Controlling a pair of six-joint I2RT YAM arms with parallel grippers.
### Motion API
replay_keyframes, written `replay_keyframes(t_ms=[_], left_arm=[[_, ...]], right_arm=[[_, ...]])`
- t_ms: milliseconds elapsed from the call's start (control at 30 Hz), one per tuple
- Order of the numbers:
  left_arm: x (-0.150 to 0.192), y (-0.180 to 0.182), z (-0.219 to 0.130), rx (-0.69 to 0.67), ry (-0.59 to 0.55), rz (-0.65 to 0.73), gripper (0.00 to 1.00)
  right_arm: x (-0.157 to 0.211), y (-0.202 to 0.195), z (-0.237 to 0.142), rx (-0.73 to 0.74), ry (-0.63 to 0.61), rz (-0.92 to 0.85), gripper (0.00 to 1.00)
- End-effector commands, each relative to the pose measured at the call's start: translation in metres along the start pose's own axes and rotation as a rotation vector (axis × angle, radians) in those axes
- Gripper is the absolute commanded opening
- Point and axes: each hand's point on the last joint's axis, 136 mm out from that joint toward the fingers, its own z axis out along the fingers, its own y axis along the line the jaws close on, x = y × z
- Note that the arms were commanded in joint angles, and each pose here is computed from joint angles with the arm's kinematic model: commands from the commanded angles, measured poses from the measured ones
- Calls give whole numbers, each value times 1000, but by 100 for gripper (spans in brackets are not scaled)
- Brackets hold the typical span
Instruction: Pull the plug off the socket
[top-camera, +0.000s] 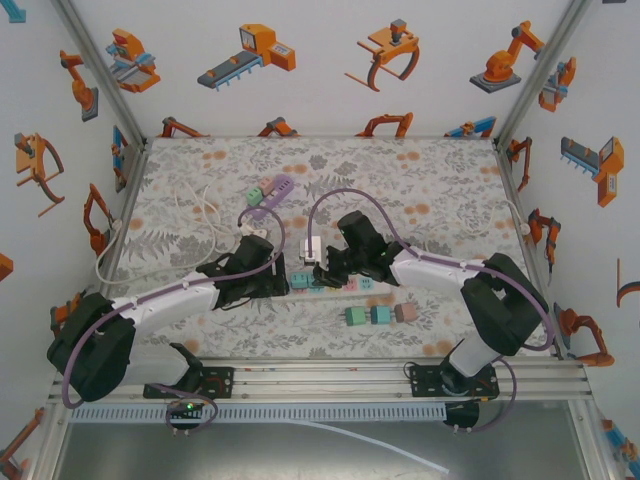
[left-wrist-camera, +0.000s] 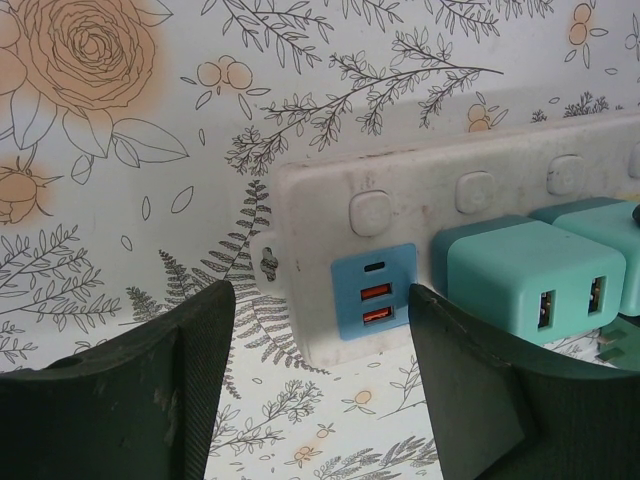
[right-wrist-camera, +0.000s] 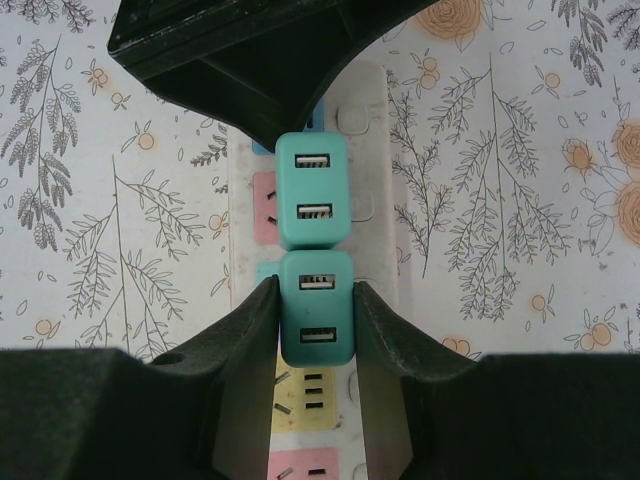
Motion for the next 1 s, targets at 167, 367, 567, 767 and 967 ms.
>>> replay_keyframes(t_ms=[167, 367, 567, 767, 967], left_arm=[[25, 29, 0, -126, 79, 27, 65], [25, 30, 0, -133, 77, 25, 64], [26, 33, 0, -146, 80, 32, 64], [26, 36, -1, -157, 75, 41, 64], [25, 35, 0, -153, 76, 47, 64]], right_arm=[[-35, -1, -14, 52, -83, -181, 11], [-43, 1, -18, 41, -108, -140, 10], [-52, -3, -23, 60, -148, -87, 10], [-53, -9, -27, 65, -136, -31, 9], [-50, -15, -29, 82, -109, -5, 8]])
